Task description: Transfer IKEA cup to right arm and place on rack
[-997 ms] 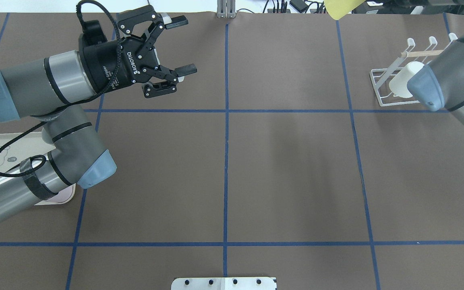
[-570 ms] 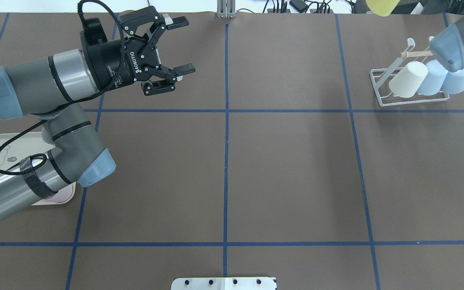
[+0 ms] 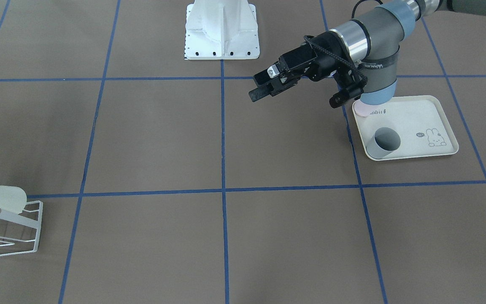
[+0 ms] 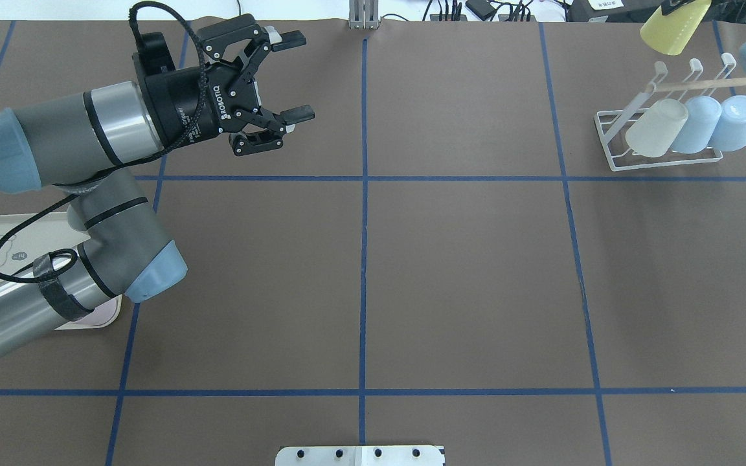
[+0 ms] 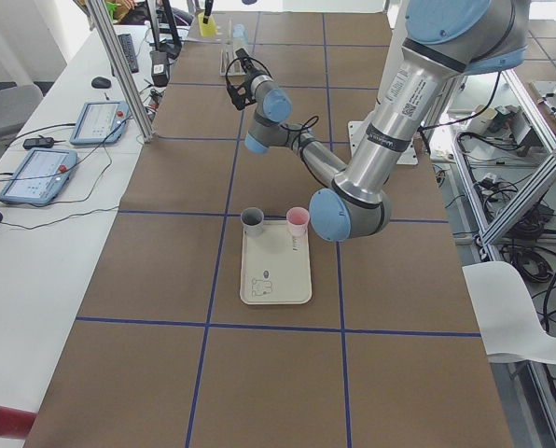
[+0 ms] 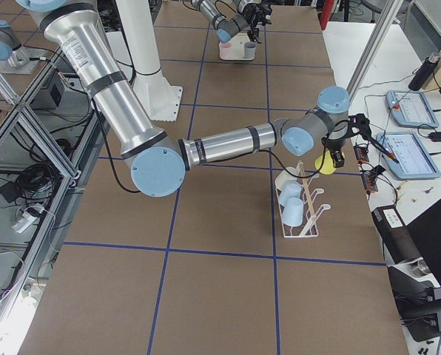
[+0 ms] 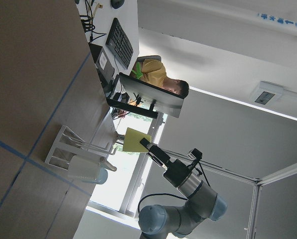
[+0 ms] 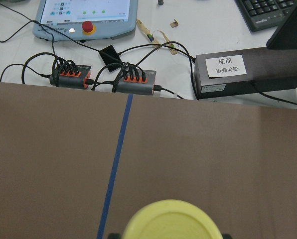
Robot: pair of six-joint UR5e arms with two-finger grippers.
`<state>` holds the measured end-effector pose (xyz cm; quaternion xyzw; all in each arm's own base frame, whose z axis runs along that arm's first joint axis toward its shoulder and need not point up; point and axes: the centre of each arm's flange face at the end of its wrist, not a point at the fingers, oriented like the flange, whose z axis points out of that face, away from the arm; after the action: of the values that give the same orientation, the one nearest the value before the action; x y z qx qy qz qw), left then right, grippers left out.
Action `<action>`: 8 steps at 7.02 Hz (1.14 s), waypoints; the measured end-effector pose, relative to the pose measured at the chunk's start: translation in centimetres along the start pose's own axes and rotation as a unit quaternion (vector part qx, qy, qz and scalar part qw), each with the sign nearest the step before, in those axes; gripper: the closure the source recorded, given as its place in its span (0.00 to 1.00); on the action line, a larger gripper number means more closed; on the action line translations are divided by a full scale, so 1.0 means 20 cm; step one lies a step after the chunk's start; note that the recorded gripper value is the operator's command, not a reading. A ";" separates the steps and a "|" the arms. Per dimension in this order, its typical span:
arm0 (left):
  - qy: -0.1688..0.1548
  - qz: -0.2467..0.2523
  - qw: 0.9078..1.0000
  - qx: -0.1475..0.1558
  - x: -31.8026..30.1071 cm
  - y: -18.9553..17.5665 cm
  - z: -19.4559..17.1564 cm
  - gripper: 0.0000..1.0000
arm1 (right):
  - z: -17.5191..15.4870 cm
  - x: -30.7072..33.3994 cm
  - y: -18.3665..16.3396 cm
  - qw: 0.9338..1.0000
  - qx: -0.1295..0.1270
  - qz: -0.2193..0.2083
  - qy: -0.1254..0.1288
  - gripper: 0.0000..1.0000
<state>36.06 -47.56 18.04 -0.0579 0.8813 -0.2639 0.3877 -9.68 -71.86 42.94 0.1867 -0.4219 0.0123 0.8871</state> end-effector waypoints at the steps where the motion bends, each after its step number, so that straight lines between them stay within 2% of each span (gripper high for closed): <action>1: 0.000 0.000 1.000 0.000 0.00 0.00 0.00 0.01 | 0.02 0.03 0.01 1.000 -0.005 0.002 0.001 1.00; 6: -0.002 -0.001 1.000 0.001 -0.02 0.00 0.00 0.01 | 0.16 0.03 0.12 1.000 -0.026 0.001 0.006 1.00; 7: -0.002 -0.001 1.000 0.001 -0.02 0.00 0.01 0.01 | 0.19 0.04 0.15 1.000 -0.029 0.000 0.009 0.76; 8: -0.002 -0.001 1.000 0.001 -0.02 0.00 0.01 0.01 | 0.21 0.05 0.17 0.999 -0.033 0.000 0.012 0.01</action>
<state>36.39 -47.57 18.21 -0.0589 0.8800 -0.2650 0.3898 -12.78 -70.26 47.24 0.1571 -0.4118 0.0011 0.8976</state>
